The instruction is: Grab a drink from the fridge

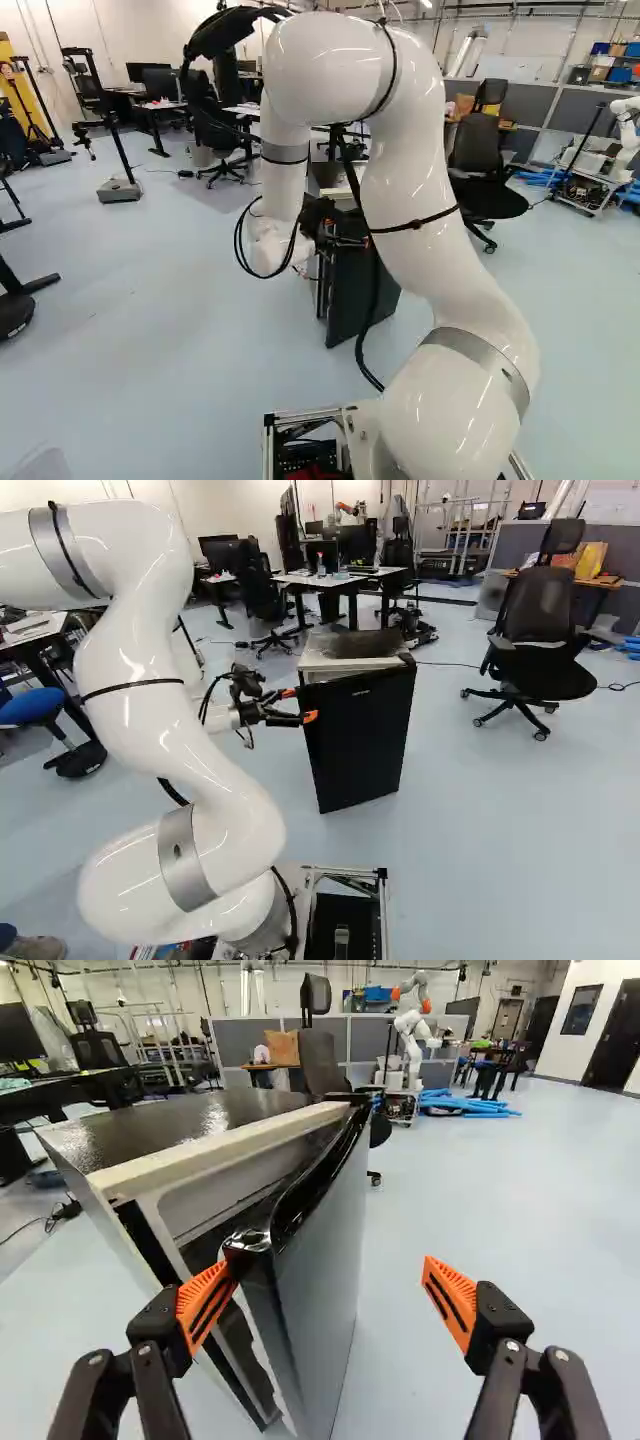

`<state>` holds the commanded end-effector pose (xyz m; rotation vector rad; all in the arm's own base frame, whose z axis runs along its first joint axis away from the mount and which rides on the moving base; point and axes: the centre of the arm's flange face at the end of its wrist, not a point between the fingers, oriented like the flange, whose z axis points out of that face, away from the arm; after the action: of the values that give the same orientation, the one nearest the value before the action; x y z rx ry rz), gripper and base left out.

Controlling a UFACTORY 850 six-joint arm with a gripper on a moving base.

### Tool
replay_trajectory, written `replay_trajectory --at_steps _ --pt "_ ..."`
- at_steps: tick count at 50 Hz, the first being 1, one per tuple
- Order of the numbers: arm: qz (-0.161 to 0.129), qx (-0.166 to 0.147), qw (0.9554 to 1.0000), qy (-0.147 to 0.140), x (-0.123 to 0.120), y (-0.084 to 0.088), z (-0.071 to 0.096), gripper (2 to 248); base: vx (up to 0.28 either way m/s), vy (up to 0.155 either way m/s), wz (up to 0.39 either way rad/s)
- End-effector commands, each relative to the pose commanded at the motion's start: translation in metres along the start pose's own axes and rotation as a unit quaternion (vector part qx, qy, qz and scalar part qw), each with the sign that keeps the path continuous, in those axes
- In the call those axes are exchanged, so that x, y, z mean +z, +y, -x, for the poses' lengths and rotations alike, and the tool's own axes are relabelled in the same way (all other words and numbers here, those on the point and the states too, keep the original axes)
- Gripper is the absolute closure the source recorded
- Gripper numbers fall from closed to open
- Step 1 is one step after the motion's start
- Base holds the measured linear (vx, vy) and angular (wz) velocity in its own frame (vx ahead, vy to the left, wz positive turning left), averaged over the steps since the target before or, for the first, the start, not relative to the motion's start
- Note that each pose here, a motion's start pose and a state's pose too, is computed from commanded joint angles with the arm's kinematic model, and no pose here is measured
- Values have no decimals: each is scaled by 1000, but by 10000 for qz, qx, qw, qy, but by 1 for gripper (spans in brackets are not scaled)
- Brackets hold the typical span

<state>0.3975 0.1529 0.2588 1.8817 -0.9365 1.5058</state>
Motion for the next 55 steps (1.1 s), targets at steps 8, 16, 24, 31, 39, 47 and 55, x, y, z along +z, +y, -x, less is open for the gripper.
replay_trajectory --at_steps 8,16,24,31,39,47,55 --pt "65 -9 10000 39 -3 4 0 3 0 0 0" --pt "125 1 9999 84 -6 5 0 3 0 0 0" --pt "152 2 9998 114 -12 6 1 3 0 0 0" --pt "163 1 9998 133 -18 6 2 3 0 0 0" --pt "181 19 9997 155 -24 5 2 3 0 0 0" --pt "239 111 9995 172 -25 -5 2 3 0 0 0" --pt "320 253 9990 160 -24 -19 1 3 0 0 0"
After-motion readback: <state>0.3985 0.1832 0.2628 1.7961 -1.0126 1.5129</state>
